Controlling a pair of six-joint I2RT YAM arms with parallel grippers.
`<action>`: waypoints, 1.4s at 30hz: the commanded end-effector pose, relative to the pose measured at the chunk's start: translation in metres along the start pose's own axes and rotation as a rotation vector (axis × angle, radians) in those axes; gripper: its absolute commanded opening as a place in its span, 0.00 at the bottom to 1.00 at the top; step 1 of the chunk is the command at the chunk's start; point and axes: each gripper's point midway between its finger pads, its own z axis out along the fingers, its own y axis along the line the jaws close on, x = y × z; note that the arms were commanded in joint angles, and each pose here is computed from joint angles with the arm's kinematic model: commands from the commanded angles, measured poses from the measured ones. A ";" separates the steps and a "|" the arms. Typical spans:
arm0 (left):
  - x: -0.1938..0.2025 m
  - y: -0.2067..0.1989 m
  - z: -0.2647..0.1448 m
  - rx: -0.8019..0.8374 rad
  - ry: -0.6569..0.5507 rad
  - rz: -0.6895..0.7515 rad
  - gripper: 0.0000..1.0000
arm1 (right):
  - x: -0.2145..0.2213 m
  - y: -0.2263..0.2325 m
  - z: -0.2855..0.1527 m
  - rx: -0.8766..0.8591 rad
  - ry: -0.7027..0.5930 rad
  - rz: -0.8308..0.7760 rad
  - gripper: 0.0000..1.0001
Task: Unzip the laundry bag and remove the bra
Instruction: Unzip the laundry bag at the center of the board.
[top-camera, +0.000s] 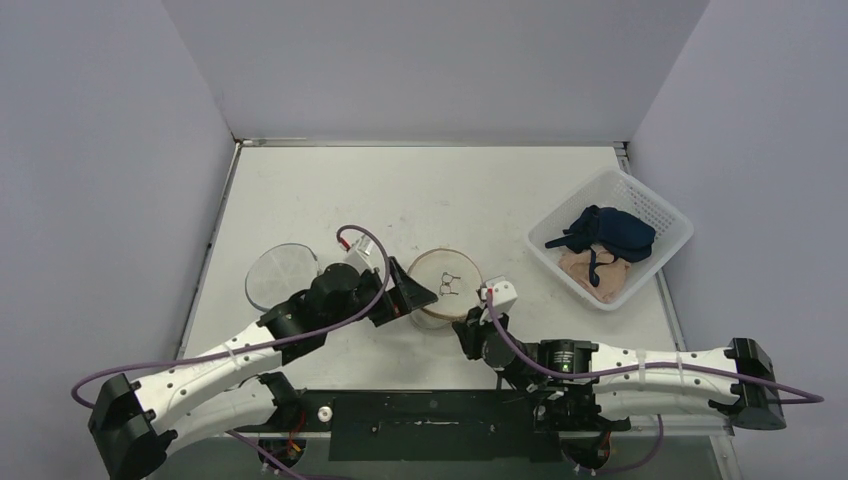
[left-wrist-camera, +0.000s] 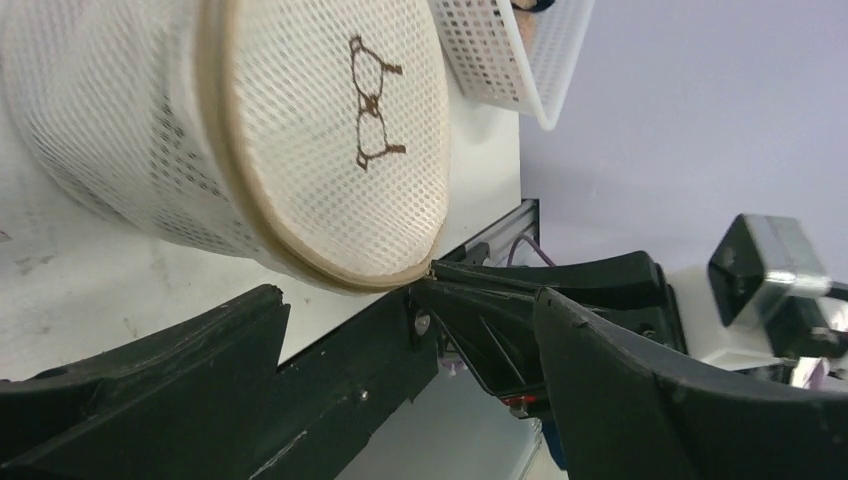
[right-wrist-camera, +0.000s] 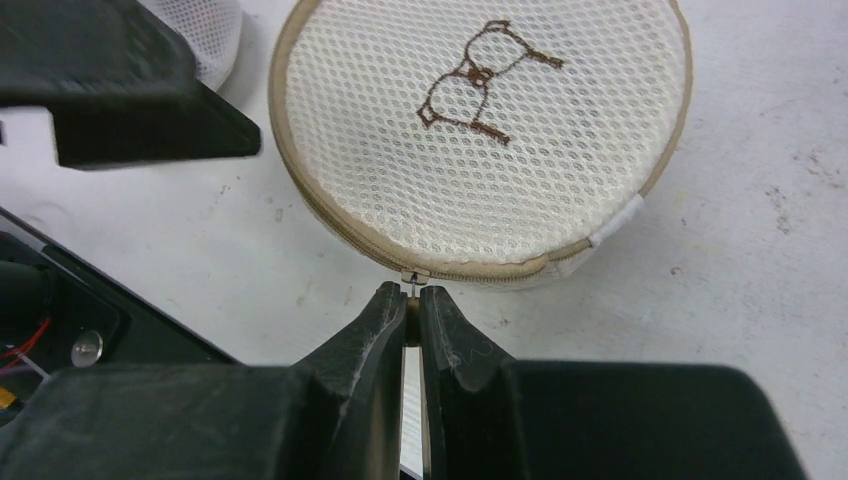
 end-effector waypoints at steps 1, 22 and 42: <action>0.007 -0.012 0.009 0.012 0.014 0.004 0.92 | -0.033 0.035 -0.001 -0.083 -0.055 0.041 0.05; -0.012 0.007 0.036 -0.098 -0.078 0.007 0.10 | -0.029 0.026 -0.003 -0.034 -0.017 0.035 0.05; -0.016 0.014 0.034 -0.103 -0.110 -0.041 0.00 | -0.014 -0.003 -0.011 0.040 0.003 0.078 0.05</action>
